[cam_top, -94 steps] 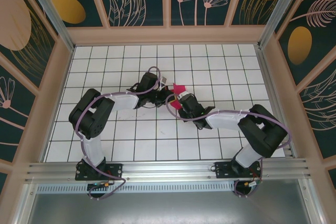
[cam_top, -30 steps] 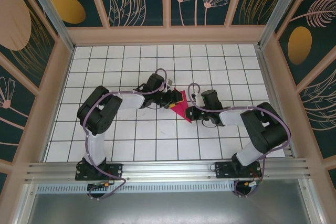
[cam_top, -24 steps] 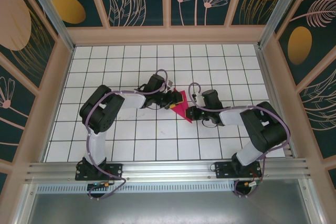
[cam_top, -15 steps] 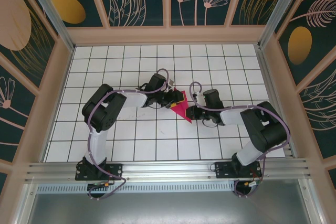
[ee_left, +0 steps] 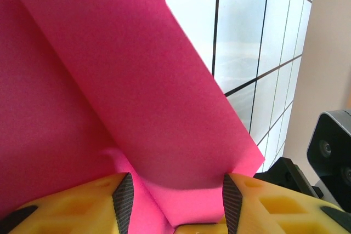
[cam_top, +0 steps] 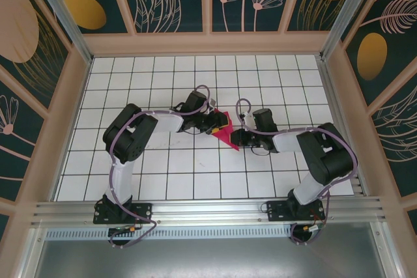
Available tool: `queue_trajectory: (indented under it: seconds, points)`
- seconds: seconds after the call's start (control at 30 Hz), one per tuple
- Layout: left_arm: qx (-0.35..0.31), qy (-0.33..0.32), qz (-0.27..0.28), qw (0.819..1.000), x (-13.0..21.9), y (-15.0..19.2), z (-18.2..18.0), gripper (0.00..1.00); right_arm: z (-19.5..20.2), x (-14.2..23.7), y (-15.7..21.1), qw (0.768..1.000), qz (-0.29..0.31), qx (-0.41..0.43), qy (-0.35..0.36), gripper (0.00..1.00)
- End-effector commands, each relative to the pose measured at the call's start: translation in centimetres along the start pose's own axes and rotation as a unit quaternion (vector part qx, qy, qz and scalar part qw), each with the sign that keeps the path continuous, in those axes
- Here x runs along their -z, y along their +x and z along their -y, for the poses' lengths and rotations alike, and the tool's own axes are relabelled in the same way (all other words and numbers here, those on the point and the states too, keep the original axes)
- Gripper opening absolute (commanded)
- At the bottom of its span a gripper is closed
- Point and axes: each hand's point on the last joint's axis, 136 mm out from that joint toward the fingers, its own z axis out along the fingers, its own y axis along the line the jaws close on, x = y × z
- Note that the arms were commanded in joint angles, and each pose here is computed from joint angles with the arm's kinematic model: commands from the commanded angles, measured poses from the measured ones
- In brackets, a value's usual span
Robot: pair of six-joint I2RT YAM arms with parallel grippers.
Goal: Fold a paper plane with a square sheet of paper (fold left side to right side)
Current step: Fourth fold the wing at the center of the table.
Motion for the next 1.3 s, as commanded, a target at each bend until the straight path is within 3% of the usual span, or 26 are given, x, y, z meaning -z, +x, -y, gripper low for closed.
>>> queue_trajectory:
  seconds: [0.0, 0.2, 0.53, 1.07, 1.27]
  points:
    - [0.007, -0.047, -0.005, 0.999, -0.7, 0.5, -2.7, 0.49, -0.8, 0.2, -1.3, 1.000, 0.011, 0.007, -0.016, 0.17]
    - [0.005, -0.055, -0.003, 0.998, -0.6, 0.5, -2.9, 0.49, -1.2, 0.9, -1.7, 1.000, 0.019, 0.014, -0.014, 0.24]
    - [0.006, -0.060, -0.002, 0.998, -0.6, 0.5, -3.0, 0.49, -1.7, 3.7, -3.6, 0.998, 0.057, 0.013, -0.035, 0.51]
    - [0.004, -0.058, 0.001, 0.998, -0.4, 0.4, -2.8, 0.48, -1.7, 2.3, -3.6, 0.994, 0.029, -0.027, -0.106, 0.38]
    - [0.004, -0.057, 0.000, 0.998, -0.4, 0.4, -2.8, 0.48, -1.1, 1.6, -3.0, 0.994, 0.014, -0.033, -0.100, 0.26]
